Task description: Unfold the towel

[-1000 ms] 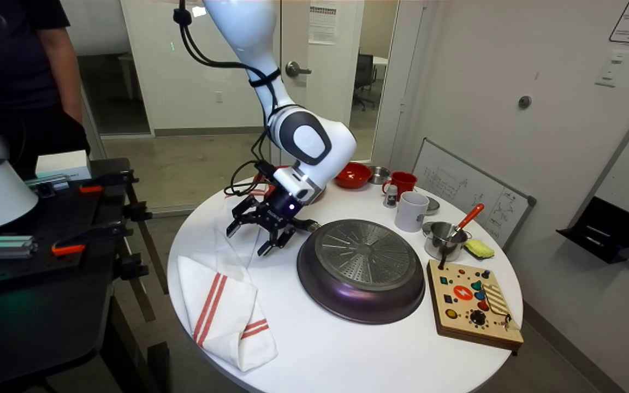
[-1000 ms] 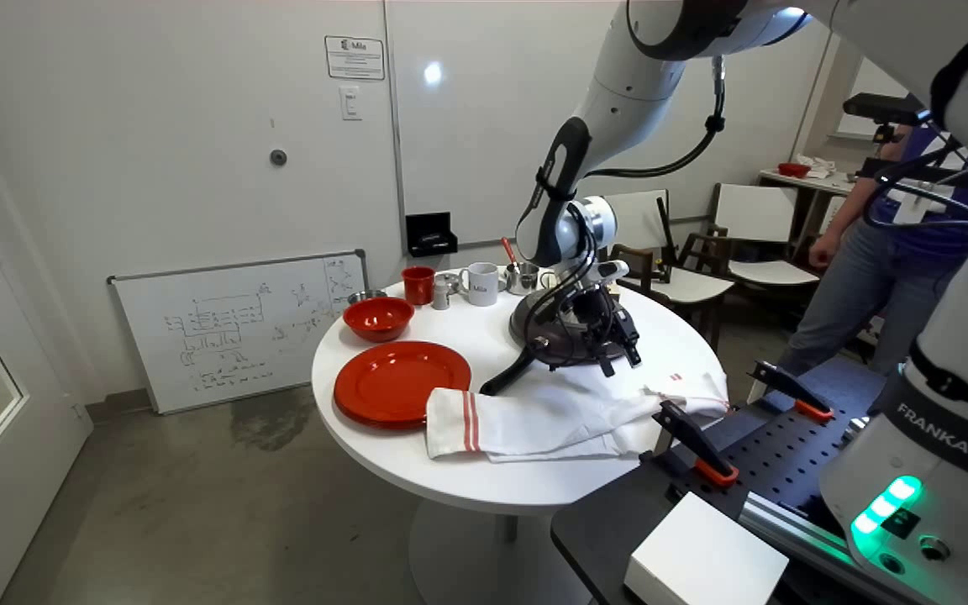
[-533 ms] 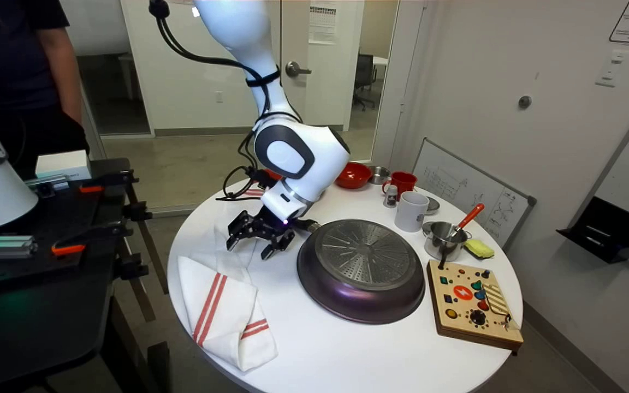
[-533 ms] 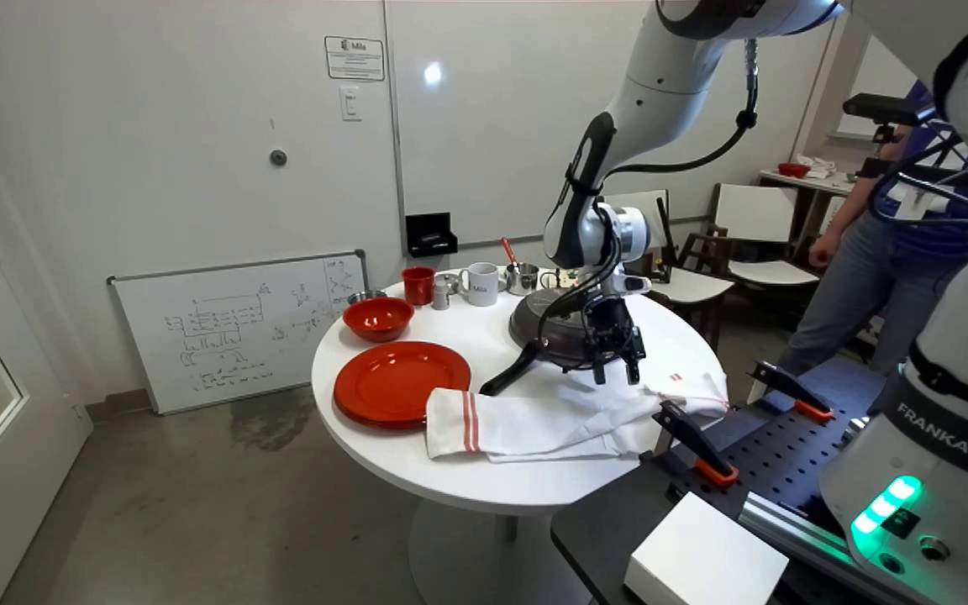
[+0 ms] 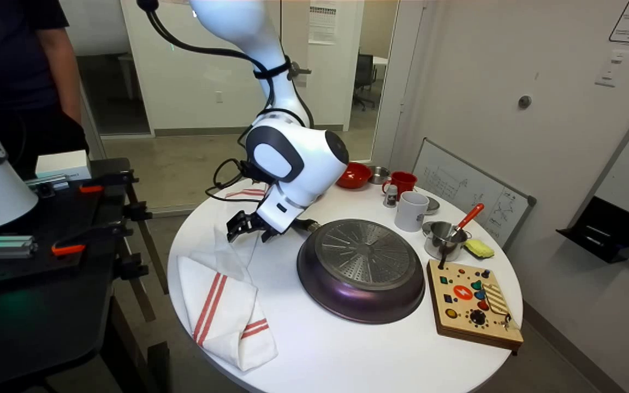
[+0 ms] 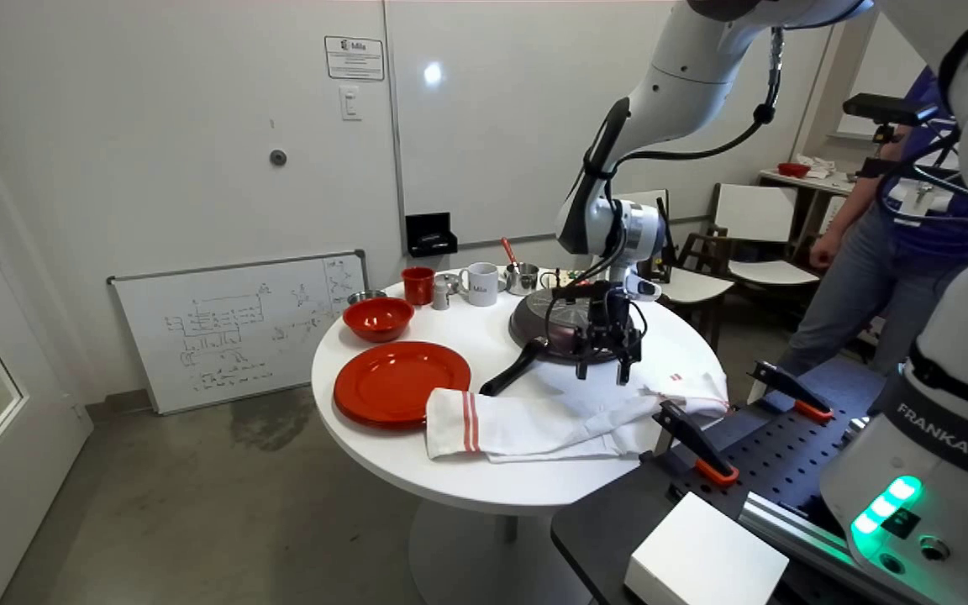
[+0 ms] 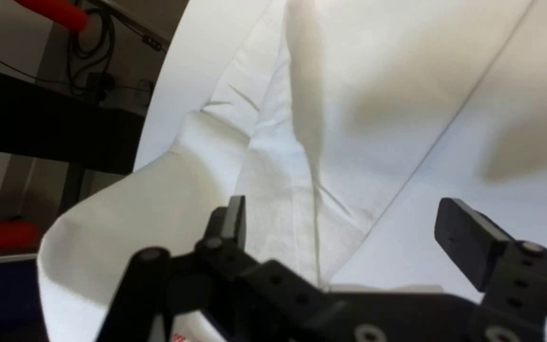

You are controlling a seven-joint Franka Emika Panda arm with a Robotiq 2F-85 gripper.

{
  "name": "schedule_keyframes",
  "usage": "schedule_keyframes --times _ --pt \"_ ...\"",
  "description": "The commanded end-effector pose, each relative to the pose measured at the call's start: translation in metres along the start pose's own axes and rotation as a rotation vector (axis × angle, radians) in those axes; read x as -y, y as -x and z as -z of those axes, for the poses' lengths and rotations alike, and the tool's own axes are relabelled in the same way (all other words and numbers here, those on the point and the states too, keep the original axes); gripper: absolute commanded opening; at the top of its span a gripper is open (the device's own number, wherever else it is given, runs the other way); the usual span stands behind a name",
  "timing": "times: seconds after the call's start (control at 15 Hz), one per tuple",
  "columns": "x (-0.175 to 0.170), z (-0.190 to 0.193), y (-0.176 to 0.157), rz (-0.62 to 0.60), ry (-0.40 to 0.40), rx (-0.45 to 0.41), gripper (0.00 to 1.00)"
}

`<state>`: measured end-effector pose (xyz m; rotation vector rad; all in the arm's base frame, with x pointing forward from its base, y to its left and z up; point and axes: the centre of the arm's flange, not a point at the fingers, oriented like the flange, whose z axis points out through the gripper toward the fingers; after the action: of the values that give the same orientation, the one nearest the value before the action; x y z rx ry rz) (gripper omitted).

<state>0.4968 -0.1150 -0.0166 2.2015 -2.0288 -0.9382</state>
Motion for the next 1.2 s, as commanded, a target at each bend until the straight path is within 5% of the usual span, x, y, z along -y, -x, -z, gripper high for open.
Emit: schedule_keyframes --times 0.0,0.4,1.13 --pt "-0.004 0.002 0.023 0.132 -0.004 0.076 1.0" --pt "-0.016 -0.017 0.044 0.222 0.159 0.157 1.0" --pt "-0.042 -0.072 0.026 0.2 0.178 0.121 1.0"
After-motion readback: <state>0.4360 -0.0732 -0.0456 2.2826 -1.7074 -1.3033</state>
